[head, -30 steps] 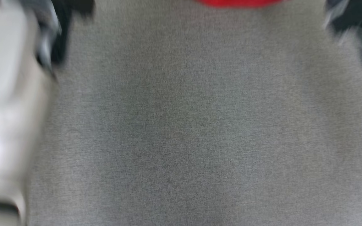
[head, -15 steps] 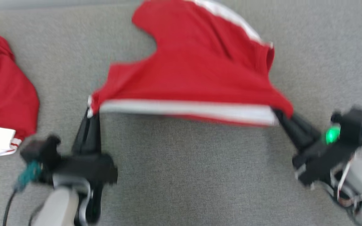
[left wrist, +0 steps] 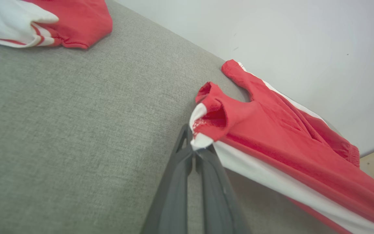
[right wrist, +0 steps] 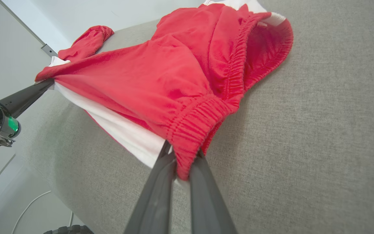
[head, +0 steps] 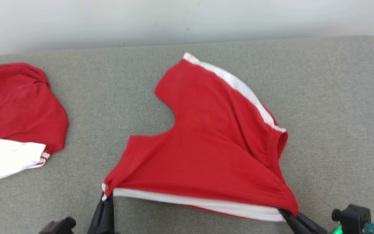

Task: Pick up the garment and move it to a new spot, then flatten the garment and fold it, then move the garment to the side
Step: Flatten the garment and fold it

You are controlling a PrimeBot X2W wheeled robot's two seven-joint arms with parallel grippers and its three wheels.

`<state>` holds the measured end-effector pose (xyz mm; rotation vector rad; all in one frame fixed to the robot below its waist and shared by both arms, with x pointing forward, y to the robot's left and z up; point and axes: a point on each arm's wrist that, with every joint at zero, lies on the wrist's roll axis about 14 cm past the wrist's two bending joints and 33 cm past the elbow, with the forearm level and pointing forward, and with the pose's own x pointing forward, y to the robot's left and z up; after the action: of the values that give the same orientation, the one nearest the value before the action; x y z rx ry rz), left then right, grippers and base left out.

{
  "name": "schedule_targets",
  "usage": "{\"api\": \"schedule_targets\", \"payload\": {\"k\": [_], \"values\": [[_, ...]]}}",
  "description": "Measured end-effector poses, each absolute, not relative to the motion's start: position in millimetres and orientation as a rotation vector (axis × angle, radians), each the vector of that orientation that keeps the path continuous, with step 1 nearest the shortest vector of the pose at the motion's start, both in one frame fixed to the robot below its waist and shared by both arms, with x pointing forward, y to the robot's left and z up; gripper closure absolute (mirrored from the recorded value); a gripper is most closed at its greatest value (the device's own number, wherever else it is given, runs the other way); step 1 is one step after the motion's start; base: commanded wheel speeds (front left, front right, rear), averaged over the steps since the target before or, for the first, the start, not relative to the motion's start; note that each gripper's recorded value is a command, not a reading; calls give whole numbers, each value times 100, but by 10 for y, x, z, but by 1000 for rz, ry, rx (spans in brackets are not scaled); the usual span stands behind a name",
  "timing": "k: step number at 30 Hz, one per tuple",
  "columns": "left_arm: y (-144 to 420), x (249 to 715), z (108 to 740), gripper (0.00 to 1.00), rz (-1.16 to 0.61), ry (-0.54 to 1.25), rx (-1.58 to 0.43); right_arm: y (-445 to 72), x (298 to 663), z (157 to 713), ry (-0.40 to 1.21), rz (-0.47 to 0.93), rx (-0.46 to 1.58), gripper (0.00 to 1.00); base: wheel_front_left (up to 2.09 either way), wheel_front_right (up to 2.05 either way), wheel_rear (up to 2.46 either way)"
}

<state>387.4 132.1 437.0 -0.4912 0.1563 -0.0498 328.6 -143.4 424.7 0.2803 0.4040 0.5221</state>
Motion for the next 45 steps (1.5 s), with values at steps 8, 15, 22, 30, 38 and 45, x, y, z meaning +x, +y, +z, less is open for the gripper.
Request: {"api": "schedule_targets", "payload": {"k": [8, 15, 22, 30, 38, 45], "values": [[1256, 3823, 4422, 100, -73, 142, -497, -1385, 3204, 4366, 369, 507, 292, 100, 0, 0, 0], [1090, 4195, 4730, 100, -192, 62, -433, -1349, 3330, 4535, 299, 489, 310, 100, 0, 0, 0], [823, 4795, 5069, 100, -355, 29, -290, -1367, 3681, 4748, 194, 449, 337, 100, 0, 0, 0], [453, 5659, 5127, 100, -506, 107, -89, -1533, 4204, 4744, 130, 355, 344, 100, 0, 0, 0], [83, 6199, 4936, 100, -581, 191, 19, -1674, 4455, 4685, 110, 281, 314, 100, 0, 0, 0], [-210, 6480, 4706, 100, -632, 245, 102, -1815, 4608, 4638, 108, 223, 283, 100, 0, 0, 0]]}}
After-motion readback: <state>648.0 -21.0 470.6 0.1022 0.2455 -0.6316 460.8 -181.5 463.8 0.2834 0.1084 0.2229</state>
